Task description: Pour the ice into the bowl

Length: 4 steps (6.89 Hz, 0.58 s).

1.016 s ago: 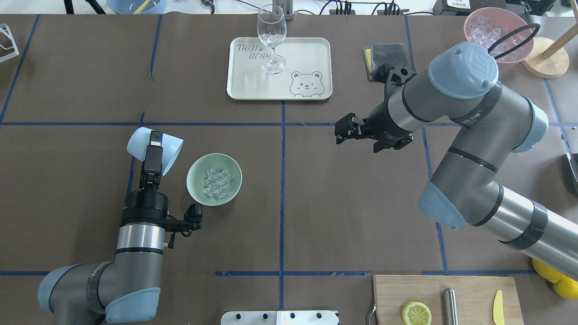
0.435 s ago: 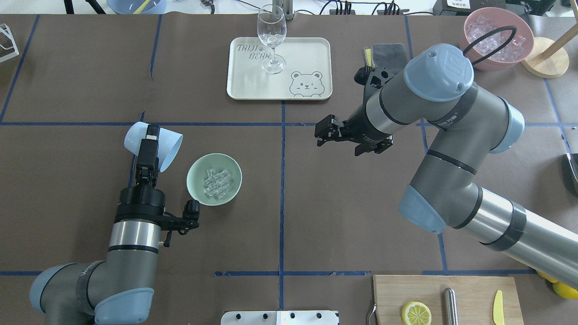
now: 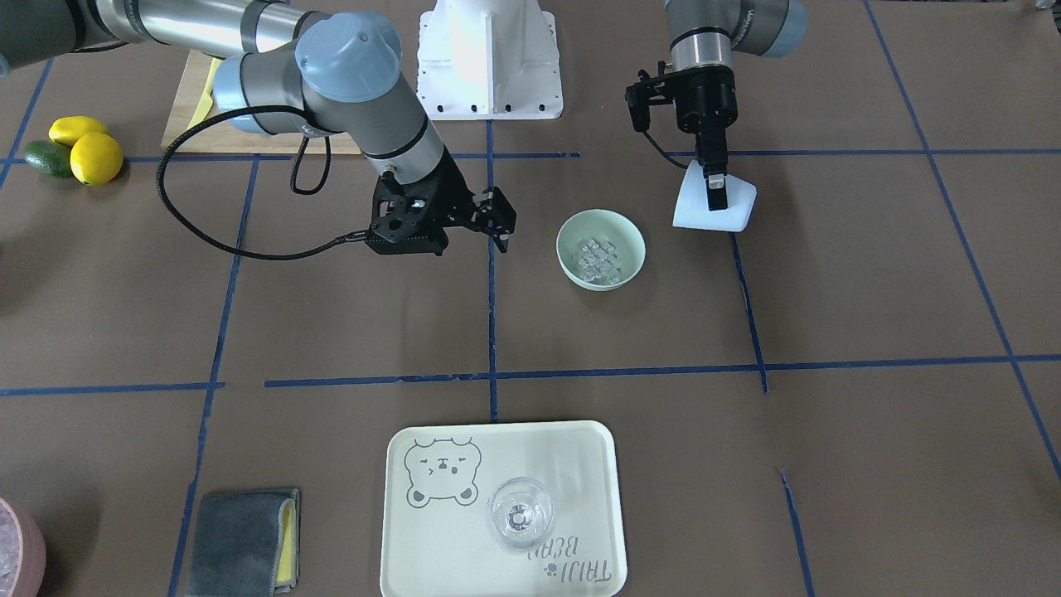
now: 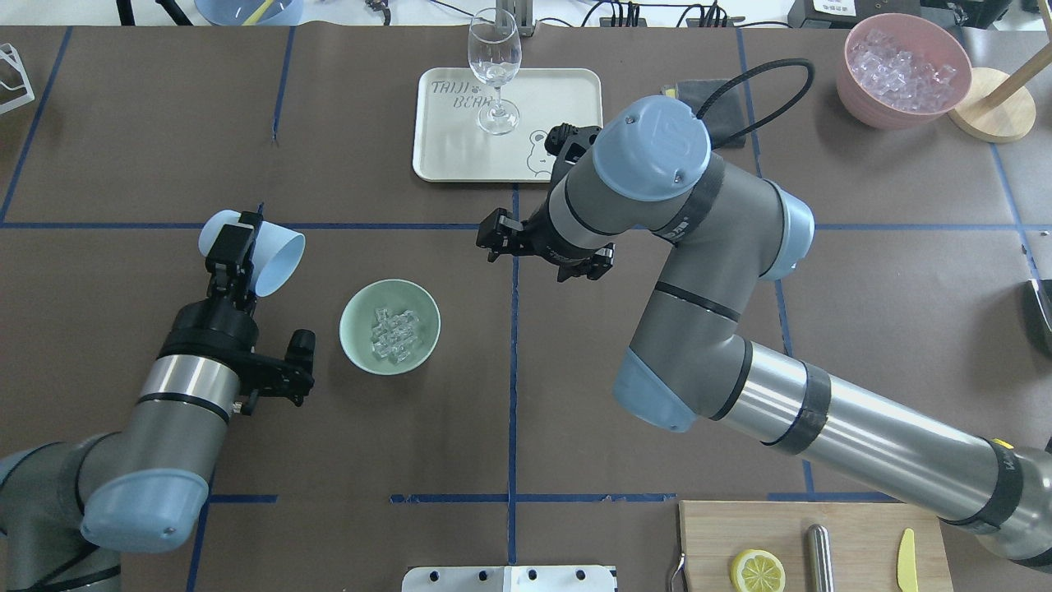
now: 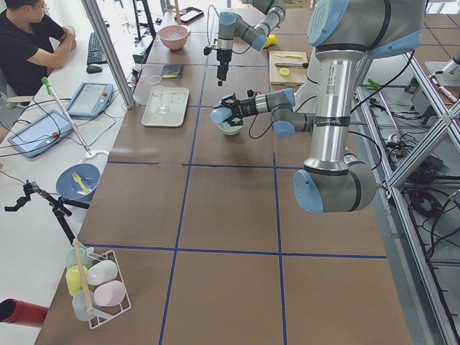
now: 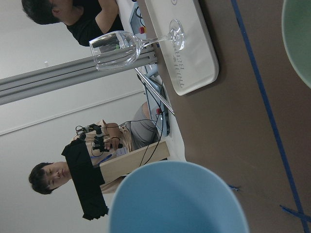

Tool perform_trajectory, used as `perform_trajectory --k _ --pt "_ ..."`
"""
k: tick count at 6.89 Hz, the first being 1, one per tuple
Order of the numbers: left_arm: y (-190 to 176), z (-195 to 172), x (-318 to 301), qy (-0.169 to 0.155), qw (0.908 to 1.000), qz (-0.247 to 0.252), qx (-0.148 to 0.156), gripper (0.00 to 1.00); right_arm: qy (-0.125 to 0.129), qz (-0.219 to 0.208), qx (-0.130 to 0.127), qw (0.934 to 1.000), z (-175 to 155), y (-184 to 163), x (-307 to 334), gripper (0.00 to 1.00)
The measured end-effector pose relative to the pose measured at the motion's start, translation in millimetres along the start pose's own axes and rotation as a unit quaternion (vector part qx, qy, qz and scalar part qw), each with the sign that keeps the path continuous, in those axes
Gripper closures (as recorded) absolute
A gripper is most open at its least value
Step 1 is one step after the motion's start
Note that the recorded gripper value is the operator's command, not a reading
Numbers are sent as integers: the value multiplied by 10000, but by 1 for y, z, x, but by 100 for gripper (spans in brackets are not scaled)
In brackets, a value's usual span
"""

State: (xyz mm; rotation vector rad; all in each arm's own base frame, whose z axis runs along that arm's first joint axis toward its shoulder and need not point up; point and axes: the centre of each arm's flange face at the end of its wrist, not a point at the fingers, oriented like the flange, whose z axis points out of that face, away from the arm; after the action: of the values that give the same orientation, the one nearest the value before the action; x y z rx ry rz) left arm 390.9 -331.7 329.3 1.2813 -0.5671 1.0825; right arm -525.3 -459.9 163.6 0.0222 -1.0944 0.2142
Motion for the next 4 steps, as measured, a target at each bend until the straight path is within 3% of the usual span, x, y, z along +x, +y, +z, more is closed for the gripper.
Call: perform_trajectory --k 4 --pt "105 57 -49 922 9939 -607 -70 100 103 -160 128 9997 48 41 -68 0"
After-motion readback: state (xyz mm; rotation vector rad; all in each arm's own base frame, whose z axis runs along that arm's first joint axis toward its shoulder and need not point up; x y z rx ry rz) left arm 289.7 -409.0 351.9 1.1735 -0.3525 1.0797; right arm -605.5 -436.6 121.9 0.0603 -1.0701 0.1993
